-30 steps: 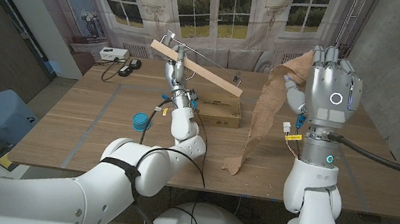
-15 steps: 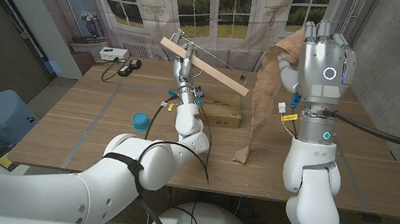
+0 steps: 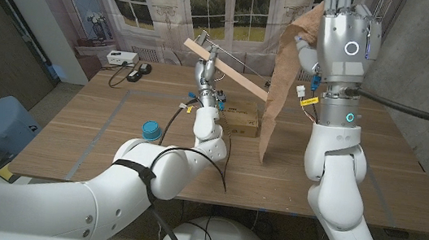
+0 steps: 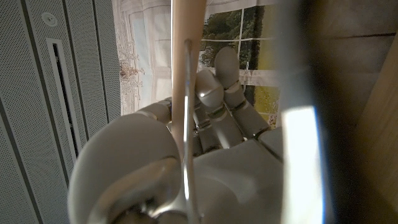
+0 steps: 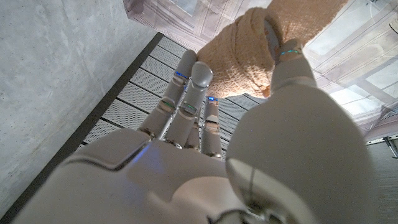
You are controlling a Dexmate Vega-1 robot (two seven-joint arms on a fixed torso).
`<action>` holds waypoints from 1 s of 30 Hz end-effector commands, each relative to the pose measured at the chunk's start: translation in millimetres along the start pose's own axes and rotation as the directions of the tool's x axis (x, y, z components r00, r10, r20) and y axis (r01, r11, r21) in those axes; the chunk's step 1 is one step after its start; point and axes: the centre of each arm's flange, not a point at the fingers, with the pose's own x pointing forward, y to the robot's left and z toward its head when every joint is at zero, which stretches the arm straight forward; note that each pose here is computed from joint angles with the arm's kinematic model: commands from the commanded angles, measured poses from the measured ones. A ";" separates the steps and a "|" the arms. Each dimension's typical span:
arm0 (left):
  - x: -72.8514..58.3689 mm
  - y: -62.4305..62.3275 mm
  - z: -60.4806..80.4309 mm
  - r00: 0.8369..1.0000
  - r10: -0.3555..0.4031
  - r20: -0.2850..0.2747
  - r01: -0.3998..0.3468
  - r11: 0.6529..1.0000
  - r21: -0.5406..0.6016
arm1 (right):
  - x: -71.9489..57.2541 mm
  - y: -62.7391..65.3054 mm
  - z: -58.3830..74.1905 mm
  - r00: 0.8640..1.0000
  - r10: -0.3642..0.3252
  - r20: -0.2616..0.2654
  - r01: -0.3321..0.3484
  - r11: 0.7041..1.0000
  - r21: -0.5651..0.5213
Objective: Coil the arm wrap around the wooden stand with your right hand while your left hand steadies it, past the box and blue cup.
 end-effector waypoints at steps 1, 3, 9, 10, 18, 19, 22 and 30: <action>-0.9 -11.9 -11.0 0.998 -0.010 -0.058 0.013 0.999 0.043 | 29.4 0.8 5.5 1.000 -0.020 0.023 0.020 1.000 -0.005; -2.4 -15.4 -13.7 0.997 -0.017 -0.070 0.019 1.000 0.021 | 34.8 0.9 6.8 0.999 -0.022 0.029 0.022 1.000 -0.005; -12.8 -26.8 -18.3 0.996 -0.041 -0.077 0.042 0.999 0.003 | 42.5 1.9 8.2 0.999 -0.020 0.030 0.020 1.000 -0.010; -14.3 -28.5 -18.9 0.996 -0.045 -0.077 0.046 0.999 0.005 | 43.3 2.0 8.2 0.999 -0.021 0.030 0.021 1.000 -0.010; -20.5 -45.1 -23.6 0.990 -0.104 -0.094 0.112 0.990 0.084 | 58.7 0.0 9.6 1.000 -0.011 0.023 0.012 1.000 -0.013; -21.5 -47.3 -24.2 0.989 -0.111 -0.095 0.120 0.988 0.100 | 61.4 -0.3 10.7 1.000 -0.011 0.024 0.012 1.000 -0.018; -25.2 -53.4 -26.4 0.987 -0.127 -0.098 0.141 0.977 0.158 | 69.1 -1.1 14.0 0.999 -0.005 0.032 0.005 1.000 -0.021; -32.9 -68.6 -29.2 0.985 -0.147 -0.092 0.165 0.958 0.235 | 87.5 -2.3 25.3 0.998 0.005 0.056 -0.003 0.999 -0.039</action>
